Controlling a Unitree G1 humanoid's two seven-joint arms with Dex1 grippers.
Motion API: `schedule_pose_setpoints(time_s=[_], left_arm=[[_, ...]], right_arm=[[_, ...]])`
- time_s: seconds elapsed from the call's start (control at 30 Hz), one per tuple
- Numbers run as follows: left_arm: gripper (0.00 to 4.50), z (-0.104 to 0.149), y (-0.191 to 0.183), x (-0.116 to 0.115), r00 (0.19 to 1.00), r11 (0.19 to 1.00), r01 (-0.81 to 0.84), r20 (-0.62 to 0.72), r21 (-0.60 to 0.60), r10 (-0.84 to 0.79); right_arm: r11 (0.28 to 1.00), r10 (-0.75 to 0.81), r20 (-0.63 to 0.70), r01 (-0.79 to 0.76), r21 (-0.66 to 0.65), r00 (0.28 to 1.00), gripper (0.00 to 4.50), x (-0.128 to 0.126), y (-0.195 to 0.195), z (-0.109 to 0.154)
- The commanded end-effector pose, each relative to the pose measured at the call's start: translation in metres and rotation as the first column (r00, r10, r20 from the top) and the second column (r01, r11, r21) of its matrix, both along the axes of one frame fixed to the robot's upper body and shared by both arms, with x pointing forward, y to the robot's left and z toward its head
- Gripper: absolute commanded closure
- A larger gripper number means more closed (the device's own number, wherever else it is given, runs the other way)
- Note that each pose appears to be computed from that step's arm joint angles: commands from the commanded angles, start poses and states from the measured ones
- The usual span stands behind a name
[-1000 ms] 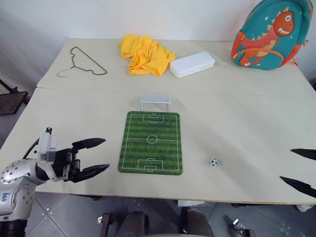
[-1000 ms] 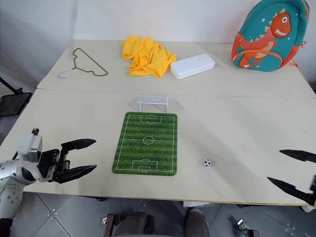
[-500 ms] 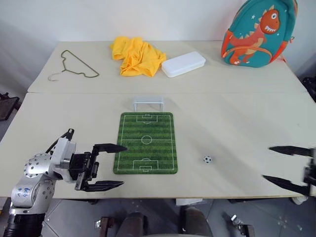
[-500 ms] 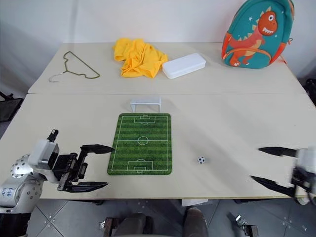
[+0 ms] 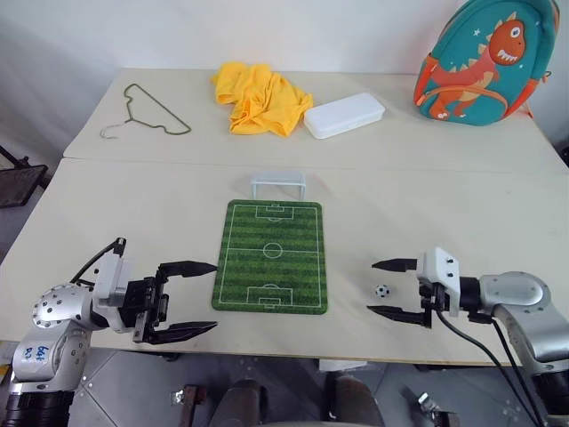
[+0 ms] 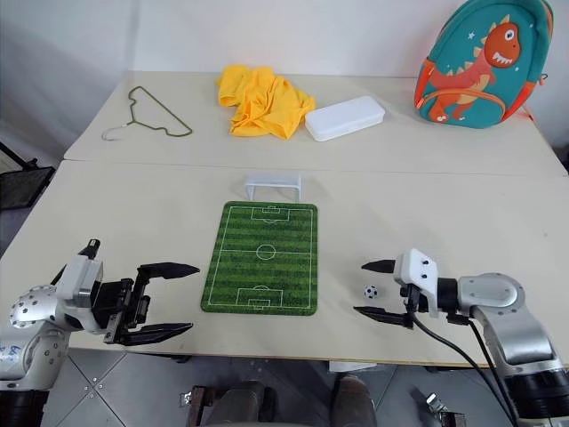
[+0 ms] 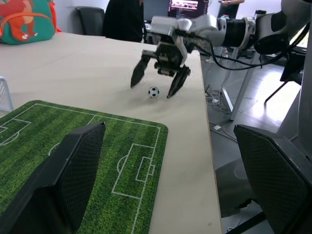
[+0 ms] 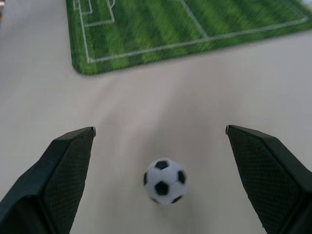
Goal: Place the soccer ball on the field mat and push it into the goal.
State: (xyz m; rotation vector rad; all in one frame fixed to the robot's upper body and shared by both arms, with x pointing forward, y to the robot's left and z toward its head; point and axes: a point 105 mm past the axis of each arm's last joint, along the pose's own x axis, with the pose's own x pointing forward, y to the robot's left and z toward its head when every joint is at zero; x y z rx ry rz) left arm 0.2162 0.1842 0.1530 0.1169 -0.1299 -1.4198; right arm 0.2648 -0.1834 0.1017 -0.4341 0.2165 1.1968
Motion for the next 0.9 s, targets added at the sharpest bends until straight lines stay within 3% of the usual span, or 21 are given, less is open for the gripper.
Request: schedule_pose_setpoints(time_s=[0.03, 0.37, 0.57, 0.77, 0.9], left_arm=[[0.0, 0.007, 0.002, -0.002, 1.0, 1.0, -0.014, 0.028, 0.009, 0.014], [0.0, 0.008, 0.002, 0.001, 0.999, 1.0, -0.023, 0.028, 0.012, 0.023], [0.0, 0.007, 0.007, 0.005, 0.997, 0.999, -0.05, 0.053, -0.007, 0.05], [0.0, -0.014, 0.025, 0.005, 0.99, 0.99, -0.14, 0.031, 0.004, 0.14], [0.0, -0.026, 0.037, -0.004, 0.981, 0.981, -0.193, 0.0, 0.022, 0.193]], right_arm=[[1.0, 0.008, 0.031, -0.008, -0.013, 0.999, 0.41, 0.001, -0.005, 0.0], [0.998, 0.023, 0.072, -0.027, 0.062, 0.997, 3.64, 0.004, -0.004, 0.002], [0.986, 0.075, 0.127, -0.093, 0.136, 0.989, 3.68, 0.008, 0.013, 0.025], [0.944, 0.232, 0.132, -0.256, 0.209, 0.964, 3.68, 0.012, 0.102, 0.052], [0.914, 0.348, 0.094, -0.359, 0.188, 0.933, 3.68, 0.0, 0.16, 0.039]])
